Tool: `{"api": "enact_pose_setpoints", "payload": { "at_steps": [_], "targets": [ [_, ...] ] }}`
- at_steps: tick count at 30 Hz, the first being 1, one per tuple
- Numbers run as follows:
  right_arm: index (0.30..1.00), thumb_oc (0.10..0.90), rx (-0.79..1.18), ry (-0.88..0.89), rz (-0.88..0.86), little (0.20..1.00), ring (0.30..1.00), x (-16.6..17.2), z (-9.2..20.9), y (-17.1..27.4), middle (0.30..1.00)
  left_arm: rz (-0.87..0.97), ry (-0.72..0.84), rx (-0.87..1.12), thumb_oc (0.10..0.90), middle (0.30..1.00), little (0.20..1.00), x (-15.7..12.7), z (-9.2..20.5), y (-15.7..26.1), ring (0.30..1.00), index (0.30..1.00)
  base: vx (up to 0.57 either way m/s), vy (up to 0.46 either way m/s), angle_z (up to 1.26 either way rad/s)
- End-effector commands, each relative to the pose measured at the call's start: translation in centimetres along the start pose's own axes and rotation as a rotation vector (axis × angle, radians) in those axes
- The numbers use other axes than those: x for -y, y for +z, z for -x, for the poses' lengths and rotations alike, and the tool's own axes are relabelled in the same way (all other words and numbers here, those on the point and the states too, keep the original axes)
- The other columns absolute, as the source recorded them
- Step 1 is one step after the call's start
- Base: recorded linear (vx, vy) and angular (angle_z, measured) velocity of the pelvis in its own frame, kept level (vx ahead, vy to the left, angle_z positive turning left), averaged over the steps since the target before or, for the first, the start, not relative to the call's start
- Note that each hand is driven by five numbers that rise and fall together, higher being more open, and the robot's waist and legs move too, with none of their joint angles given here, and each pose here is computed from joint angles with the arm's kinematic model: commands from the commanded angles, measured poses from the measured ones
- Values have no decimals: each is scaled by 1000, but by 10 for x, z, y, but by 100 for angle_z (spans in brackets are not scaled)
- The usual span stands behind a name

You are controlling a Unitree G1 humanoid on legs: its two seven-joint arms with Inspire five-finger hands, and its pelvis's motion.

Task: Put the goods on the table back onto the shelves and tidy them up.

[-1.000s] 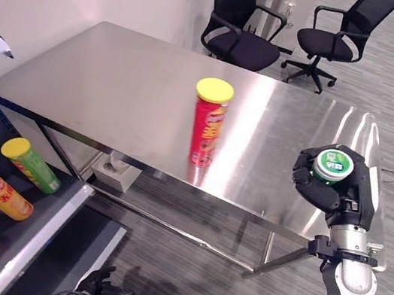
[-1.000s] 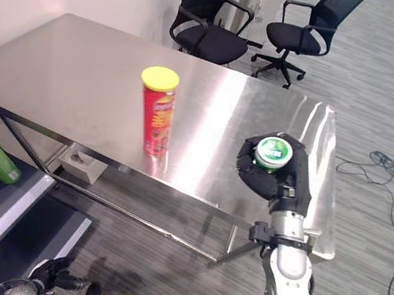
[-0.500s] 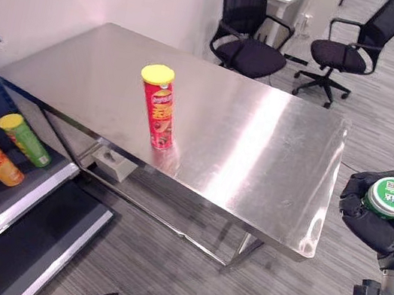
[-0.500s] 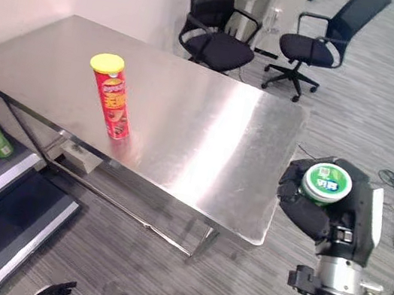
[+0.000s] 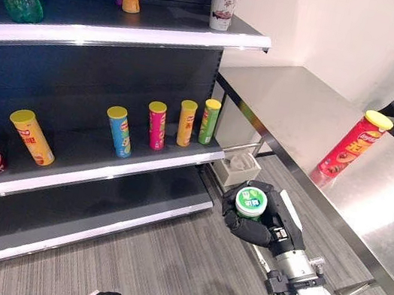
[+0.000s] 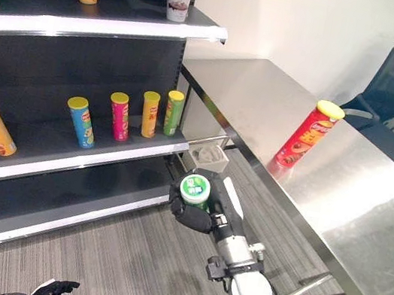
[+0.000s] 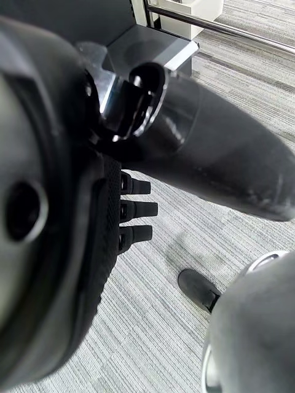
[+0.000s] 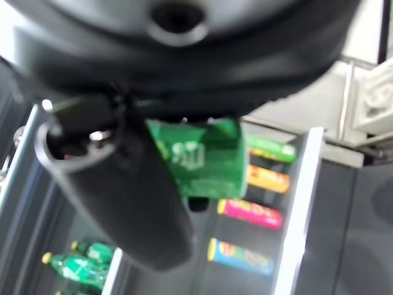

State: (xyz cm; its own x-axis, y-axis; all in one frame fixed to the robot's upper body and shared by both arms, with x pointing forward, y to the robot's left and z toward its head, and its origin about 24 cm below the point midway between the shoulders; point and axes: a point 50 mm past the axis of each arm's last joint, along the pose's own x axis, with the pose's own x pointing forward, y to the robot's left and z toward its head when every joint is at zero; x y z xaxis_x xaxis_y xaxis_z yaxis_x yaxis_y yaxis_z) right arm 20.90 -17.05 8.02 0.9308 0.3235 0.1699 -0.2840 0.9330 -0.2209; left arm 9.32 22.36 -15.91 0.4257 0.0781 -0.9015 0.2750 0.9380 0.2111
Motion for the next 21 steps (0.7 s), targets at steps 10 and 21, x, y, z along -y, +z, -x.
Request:
{"api": "enact_pose_setpoints", "payload": {
  "at_steps": [10, 21],
  "targets": [
    [300, 400, -117, -212, 33, 300, 300, 26, 25, -17, 300, 291, 43, -74, 800, 900, 900, 8, 2, -19, 900, 900, -93, 24, 27],
    [300, 400, -5, -339, 245, 300, 300, 36, 18, 11, 300, 364, 121, -44, 800, 900, 900, 9, -2, -4, 900, 900, 45, 148, -3]
  ]
}}
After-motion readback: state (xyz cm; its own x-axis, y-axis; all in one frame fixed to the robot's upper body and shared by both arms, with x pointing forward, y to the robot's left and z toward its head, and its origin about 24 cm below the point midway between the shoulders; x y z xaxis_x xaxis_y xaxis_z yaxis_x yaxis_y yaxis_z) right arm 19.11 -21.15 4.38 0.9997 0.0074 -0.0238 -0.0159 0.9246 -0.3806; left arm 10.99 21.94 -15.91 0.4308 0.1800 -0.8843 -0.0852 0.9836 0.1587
